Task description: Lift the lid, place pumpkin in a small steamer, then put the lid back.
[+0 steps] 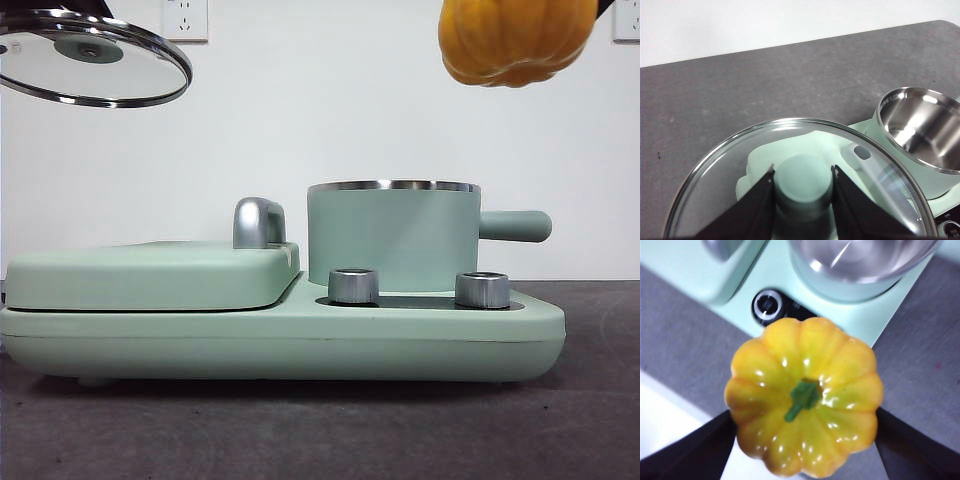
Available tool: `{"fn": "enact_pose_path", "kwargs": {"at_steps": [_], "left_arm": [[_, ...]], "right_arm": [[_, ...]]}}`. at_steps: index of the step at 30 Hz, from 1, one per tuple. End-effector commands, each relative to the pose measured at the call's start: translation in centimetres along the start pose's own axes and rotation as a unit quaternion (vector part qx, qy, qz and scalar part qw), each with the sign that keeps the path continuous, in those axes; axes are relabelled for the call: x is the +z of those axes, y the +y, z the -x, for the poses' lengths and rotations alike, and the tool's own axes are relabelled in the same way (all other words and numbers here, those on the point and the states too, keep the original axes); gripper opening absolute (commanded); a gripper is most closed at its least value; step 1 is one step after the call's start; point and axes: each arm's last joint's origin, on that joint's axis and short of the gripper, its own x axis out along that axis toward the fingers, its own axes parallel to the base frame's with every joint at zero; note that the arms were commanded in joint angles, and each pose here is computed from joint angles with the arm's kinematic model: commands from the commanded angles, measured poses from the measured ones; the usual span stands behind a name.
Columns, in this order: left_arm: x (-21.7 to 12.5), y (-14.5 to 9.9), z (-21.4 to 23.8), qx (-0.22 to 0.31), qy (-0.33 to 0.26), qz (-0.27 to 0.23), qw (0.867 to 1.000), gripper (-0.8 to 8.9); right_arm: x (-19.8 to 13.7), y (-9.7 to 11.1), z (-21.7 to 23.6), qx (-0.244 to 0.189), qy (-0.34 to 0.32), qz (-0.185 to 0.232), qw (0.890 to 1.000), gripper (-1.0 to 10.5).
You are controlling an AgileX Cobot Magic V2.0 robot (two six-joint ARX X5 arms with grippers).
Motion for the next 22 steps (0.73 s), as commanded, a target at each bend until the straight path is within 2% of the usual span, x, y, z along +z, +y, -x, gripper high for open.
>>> {"fn": "enact_pose_path", "kwargs": {"at_steps": [1,9,14,22], "left_arm": [[0.7,-0.1,0.2,0.0,-0.023,-0.006,1.0,0.1],[0.7,-0.1,0.2,0.0,-0.023,-0.006,1.0,0.1],[0.7,-0.1,0.2,0.0,-0.023,-0.006,1.0,0.1],[0.7,-0.1,0.2,0.0,-0.023,-0.006,1.0,0.1]], "right_arm": [[0.9,-0.4,0.3,-0.012,0.025,0.019,0.999,3.6],[5.2,-2.0,-1.3,-0.039,0.029,0.026,0.998,3.6],[7.8,-2.8,-3.1,-0.045,0.038,0.033,0.998,3.6],[11.0,-3.4,-5.9,-0.042,0.007,0.037,0.998,3.6]]}}
